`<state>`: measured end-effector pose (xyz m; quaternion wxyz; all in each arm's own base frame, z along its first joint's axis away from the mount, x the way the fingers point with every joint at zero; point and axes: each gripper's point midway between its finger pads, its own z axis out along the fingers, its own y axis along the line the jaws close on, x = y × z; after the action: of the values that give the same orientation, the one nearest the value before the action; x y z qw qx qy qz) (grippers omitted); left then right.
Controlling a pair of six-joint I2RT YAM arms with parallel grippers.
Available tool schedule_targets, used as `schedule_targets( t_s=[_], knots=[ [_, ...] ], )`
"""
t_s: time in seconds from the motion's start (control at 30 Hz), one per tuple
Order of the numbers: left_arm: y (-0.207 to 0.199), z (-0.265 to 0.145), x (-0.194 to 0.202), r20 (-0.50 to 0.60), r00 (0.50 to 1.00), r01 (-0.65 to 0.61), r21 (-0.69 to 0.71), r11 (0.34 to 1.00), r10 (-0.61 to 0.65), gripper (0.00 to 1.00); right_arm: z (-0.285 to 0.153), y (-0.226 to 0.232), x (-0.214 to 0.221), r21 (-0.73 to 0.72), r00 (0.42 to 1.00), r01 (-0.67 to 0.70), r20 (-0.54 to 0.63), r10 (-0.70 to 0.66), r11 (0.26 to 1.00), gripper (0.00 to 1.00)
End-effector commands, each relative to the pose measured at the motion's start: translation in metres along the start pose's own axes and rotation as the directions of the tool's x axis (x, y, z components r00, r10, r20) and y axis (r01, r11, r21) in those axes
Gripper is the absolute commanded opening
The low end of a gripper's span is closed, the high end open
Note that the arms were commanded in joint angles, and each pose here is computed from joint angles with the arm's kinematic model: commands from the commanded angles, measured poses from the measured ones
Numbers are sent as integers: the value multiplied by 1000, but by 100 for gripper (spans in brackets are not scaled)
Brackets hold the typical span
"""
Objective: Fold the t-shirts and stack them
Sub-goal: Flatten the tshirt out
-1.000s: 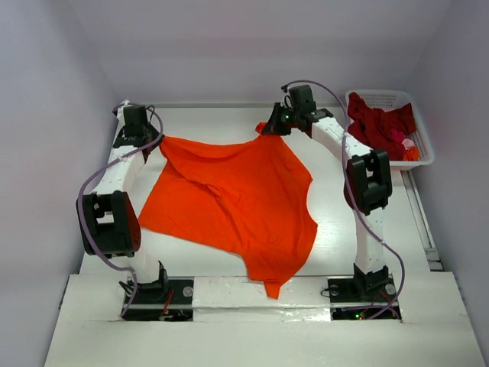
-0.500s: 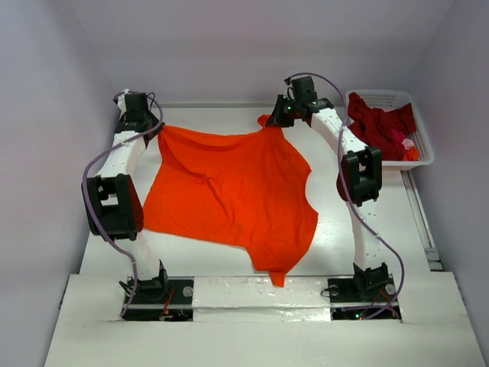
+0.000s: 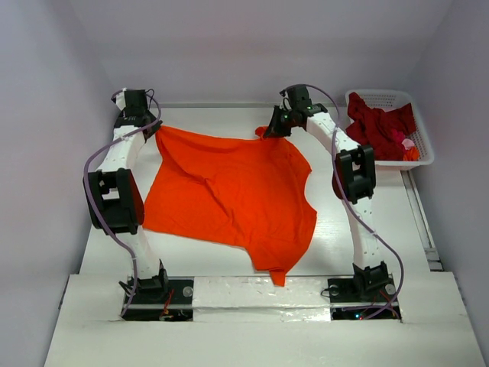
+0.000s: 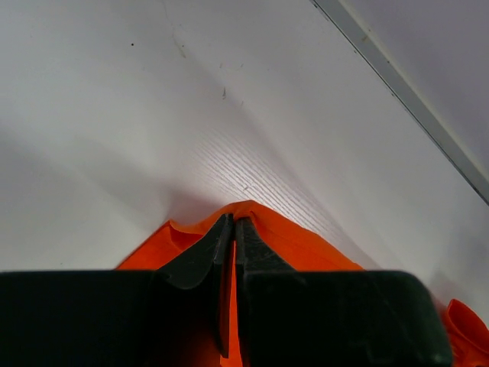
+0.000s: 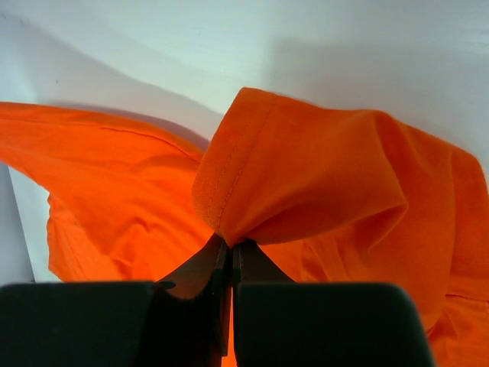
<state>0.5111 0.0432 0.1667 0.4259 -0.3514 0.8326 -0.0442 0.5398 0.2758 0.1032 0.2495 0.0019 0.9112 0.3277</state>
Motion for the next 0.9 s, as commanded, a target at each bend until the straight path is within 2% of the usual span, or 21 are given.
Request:
schedule_targets(
  t_s=[0.0,0.1,0.13,0.17,0.2,0.23,0.27,0.33,0.47,0.53,0.87],
  knots=[
    [-9,-9,-25,61,998,20,15,1000,-21,0,-5,10,-2,-37,1000,24,-2,-24,999,0],
    [-9,-8,-26,63,998,20,13,1000,-21,0,-4,8,1,-34,1000,27,-11,-27,999,13],
    [-9,-9,-27,62,998,18,10,1000,-19,0,-3,7,3,-36,1000,22,-21,-23,999,22],
    [-9,-9,-26,60,998,18,11,1000,-19,0,-2,7,5,-39,999,20,-32,-21,999,47],
    [-9,-9,-27,61,998,18,12,1000,-19,0,4,9,15,-40,998,23,-60,-25,999,59],
    [-9,-9,-26,60,998,18,11,1000,-19,0,4,14,17,-39,997,42,-66,-44,998,86],
    [-9,-9,-27,60,998,18,11,1000,-19,0,5,16,25,-27,994,67,-87,-69,997,100],
    [-9,-9,-26,59,998,16,10,1000,-17,0,-2,29,29,13,991,118,-65,-117,993,100],
    [-9,-8,-25,55,998,15,8,1000,-16,0,-35,42,-5,76,984,161,70,-166,984,100],
    [-10,-9,-26,57,998,16,12,1000,-17,0,-48,21,-25,155,982,134,113,-152,979,100],
    [-9,-10,-26,55,998,4,12,1000,-4,0,-80,-8,-71,202,969,59,223,-104,978,100]
  ],
)
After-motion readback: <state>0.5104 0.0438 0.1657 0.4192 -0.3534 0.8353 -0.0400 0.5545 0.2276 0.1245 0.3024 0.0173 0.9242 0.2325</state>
